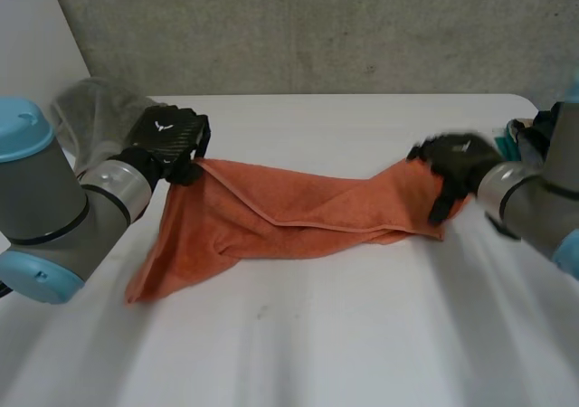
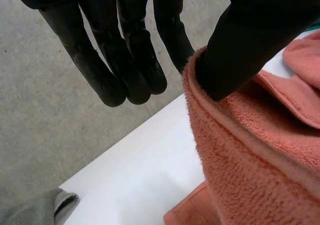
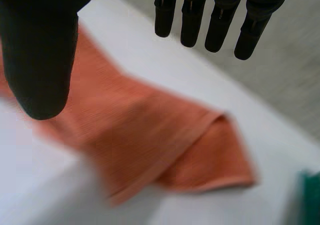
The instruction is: Fold the laundry.
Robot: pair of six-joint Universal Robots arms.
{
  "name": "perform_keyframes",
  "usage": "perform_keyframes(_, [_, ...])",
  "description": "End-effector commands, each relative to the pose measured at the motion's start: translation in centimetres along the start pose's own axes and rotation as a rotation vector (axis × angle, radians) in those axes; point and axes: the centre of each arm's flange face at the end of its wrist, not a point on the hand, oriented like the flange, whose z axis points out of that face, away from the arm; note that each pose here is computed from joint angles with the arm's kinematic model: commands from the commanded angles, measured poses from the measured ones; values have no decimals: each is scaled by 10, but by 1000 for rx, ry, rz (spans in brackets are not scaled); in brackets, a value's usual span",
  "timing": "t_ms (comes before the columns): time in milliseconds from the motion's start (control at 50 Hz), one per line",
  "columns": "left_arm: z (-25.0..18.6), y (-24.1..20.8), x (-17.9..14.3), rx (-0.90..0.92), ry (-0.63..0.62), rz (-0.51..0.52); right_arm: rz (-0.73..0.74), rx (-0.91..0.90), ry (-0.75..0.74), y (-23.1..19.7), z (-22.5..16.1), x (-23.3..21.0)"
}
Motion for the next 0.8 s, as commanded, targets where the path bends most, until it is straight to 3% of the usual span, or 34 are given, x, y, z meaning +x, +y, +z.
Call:
perform_keyframes(20, [0, 1, 2, -1, 4, 8, 49, -75, -51, 42, 33, -17])
perform_keyframes(320, [-4, -4, 2, 7, 5, 5, -28, 60, 13, 51, 75, -6])
perform_keyframes(440, [-6, -6, 0, 10, 1, 6, -75, 82, 36, 38, 68, 1])
perform_keyframes(540, [-9, -8, 2, 7, 21, 7, -161, 121, 73, -3, 37, 18])
perform_keyframes(700, [-3, 10, 12, -63, 82, 19, -269, -67, 5, 4, 19, 17])
perform_keyframes(800, [16, 24, 7, -90, 73, 45, -317, -102, -34, 14, 33, 11])
